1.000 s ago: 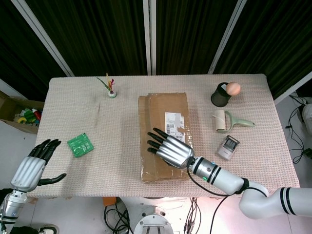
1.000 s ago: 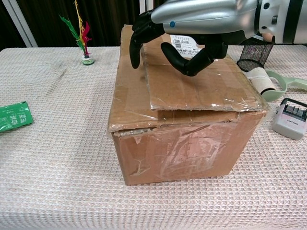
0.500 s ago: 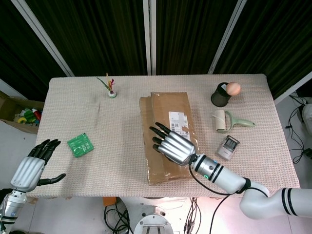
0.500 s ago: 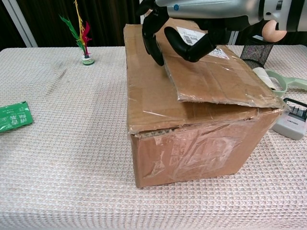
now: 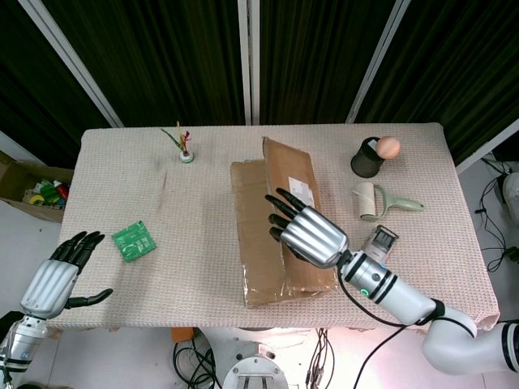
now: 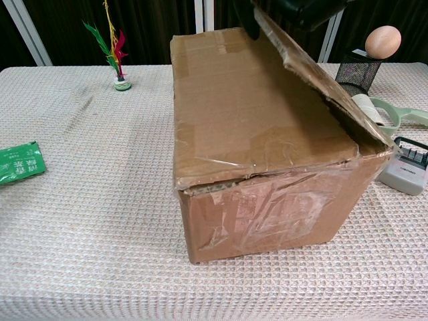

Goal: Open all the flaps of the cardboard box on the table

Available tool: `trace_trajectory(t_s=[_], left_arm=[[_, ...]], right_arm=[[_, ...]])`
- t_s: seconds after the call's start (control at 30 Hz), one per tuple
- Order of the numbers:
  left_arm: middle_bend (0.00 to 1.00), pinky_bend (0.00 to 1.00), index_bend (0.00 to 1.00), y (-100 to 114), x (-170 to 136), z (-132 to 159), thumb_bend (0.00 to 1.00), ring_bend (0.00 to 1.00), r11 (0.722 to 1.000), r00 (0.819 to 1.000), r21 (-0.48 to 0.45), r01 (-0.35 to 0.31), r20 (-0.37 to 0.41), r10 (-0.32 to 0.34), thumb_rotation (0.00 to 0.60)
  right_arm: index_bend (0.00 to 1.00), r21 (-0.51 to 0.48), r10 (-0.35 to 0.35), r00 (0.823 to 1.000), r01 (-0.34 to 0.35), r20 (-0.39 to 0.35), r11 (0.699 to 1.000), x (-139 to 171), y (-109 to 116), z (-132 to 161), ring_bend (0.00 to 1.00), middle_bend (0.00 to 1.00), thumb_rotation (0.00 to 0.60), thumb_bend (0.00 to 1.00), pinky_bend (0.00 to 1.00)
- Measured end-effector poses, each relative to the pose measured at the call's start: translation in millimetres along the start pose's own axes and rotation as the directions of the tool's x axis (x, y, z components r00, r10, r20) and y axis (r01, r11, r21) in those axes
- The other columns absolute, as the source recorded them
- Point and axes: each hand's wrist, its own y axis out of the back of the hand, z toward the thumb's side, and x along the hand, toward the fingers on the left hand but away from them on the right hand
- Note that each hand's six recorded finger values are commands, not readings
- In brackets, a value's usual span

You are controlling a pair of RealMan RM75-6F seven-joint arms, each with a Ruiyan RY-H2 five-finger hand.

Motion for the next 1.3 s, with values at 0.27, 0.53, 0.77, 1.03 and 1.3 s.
trace_trajectory(t_s=[0.27, 0.53, 0.77, 1.03, 1.3], left_arm=[[0.06, 0.16, 0.00, -0.1, 2.6, 5.0, 0.00, 0.04, 1.000, 1.000, 0.007, 0.009, 0.007, -0.009, 0.000], [0.06, 0.16, 0.00, -1.6, 5.5, 15.8, 0.00, 0.04, 1.000, 0.999, -0.013, 0.025, 0.028, -0.025, 0.000], [0.06, 0.16, 0.00, -3.5, 8.9, 24.0, 0.00, 0.04, 0.999, 0.999, 0.006, 0.037, 0.038, -0.037, 0.000], [0.06, 0.16, 0.00, -5.3, 12.0, 34.1, 0.00, 0.04, 0.999, 0.998, 0.020, 0.046, 0.049, -0.047, 0.000], [0.06, 0.16, 0.00, -8.7, 14.4, 41.5, 0.00, 0.04, 0.998, 0.996, 0.029, 0.057, 0.060, -0.058, 0.000]], right_arm=[[0.53, -0.067, -0.035, 0.999, 0.037, 0.035, 0.997, 21.8, 17.0, -14.8, 0.00, 0.35, 0.600, 0.92, 0.00], [0.53, -0.163, -0.026, 0.995, 0.041, 0.097, 0.986, 47.6, 24.1, -40.9, 0.00, 0.36, 0.600, 0.92, 0.00], [0.53, -0.197, -0.042, 0.991, 0.066, 0.124, 0.978, 68.8, 28.4, -58.7, 0.00, 0.37, 0.600, 0.92, 0.00], [0.53, -0.264, -0.045, 0.982, 0.093, 0.181, 0.960, 97.7, 28.7, -82.8, 0.00, 0.37, 0.600, 0.91, 0.00], [0.52, -0.310, 0.011, 0.958, 0.082, 0.288, 0.947, 135.4, 16.7, -119.0, 0.00, 0.38, 0.600, 0.90, 0.00]])
